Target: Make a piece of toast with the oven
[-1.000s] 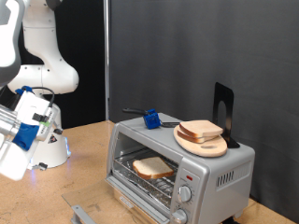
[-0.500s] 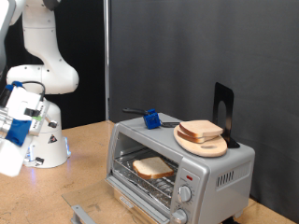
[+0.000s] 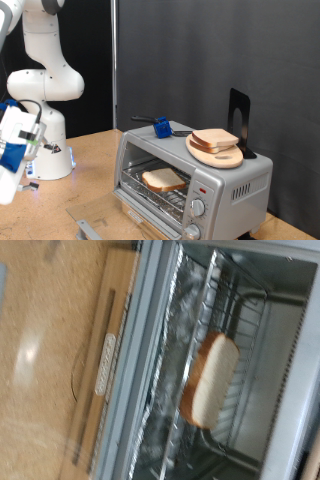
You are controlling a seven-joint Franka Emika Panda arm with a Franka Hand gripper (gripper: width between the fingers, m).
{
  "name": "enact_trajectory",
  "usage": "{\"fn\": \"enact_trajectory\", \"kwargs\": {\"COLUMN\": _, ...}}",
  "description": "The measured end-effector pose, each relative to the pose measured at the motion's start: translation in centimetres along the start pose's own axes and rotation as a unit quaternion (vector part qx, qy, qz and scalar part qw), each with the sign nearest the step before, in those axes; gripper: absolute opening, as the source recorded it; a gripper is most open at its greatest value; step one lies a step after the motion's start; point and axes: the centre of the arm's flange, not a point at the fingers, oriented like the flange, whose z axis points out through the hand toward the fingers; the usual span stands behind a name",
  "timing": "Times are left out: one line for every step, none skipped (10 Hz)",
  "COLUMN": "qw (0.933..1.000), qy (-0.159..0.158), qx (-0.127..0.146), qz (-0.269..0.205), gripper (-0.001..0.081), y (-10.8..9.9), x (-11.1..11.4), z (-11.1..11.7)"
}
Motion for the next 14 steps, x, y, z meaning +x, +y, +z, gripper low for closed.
{"fn": "enact_trajectory", "kwargs": {"qw": 0.9999, "qy": -0.005, "qx": -0.007, "qz": 0.008, "gripper": 0.0682, "y": 0.8, "x": 0.4, "z": 0.4}}
{"fn": "enact_trajectory", "kwargs": {"qw": 0.9998, "qy": -0.002, "qx": -0.014, "qz": 0.013, "gripper": 0.0682, "y": 1.5, "x": 0.8, "z": 0.9}}
{"fn": "enact_trajectory", "kwargs": {"qw": 0.9996, "qy": 0.005, "qx": -0.022, "qz": 0.014, "gripper": 0.0682, "y": 2.4, "x": 1.3, "z": 1.6}}
{"fn": "enact_trajectory", "kwargs": {"qw": 0.9994, "qy": 0.009, "qx": -0.029, "qz": 0.016, "gripper": 0.0682, "y": 3.1, "x": 1.7, "z": 2.4}}
{"fn": "enact_trajectory", "kwargs": {"qw": 0.9993, "qy": 0.012, "qx": -0.032, "qz": 0.017, "gripper": 0.0682, "y": 3.7, "x": 1.9, "z": 3.3}}
{"fn": "enact_trajectory", "kwargs": {"qw": 0.9992, "qy": 0.012, "qx": -0.035, "qz": 0.018, "gripper": 0.0682, "y": 4.3, "x": 2.1, "z": 4.1}}
{"fn": "enact_trajectory", "kwargs": {"qw": 0.9991, "qy": 0.013, "qx": -0.038, "qz": 0.018, "gripper": 0.0682, "y": 4.7, "x": 2.2, "z": 4.7}}
{"fn": "enact_trajectory", "kwargs": {"qw": 0.999, "qy": 0.013, "qx": -0.041, "qz": 0.015, "gripper": 0.0682, "y": 5.2, "x": 2.2, "z": 5.3}}
{"fn": "enact_trajectory", "kwargs": {"qw": 0.9989, "qy": 0.014, "qx": -0.044, "qz": 0.012, "gripper": 0.0682, "y": 5.7, "x": 2.3, "z": 5.8}}
{"fn": "enact_trajectory", "kwargs": {"qw": 0.9987, "qy": 0.016, "qx": -0.047, "qz": 0.008, "gripper": 0.0682, "y": 6.2, "x": 2.3, "z": 6.4}}
{"fn": "enact_trajectory", "kwargs": {"qw": 0.9986, "qy": 0.019, "qx": -0.049, "qz": 0.004, "gripper": 0.0682, "y": 6.6, "x": 2.2, "z": 7.1}}
{"fn": "enact_trajectory", "kwargs": {"qw": 0.9986, "qy": 0.021, "qx": -0.049, "qz": 0.003, "gripper": 0.0682, "y": 6.9, "x": 2.0, "z": 7.9}}
{"fn": "enact_trajectory", "kwargs": {"qw": 0.9986, "qy": 0.02, "qx": -0.049, "qz": 0.002, "gripper": 0.0682, "y": 7.2, "x": 1.7, "z": 8.6}}
{"fn": "enact_trajectory", "kwargs": {"qw": 0.9987, "qy": 0.016, "qx": -0.049, "qz": 0.001, "gripper": 0.0682, "y": 7.4, "x": 1.4, "z": 9.4}}
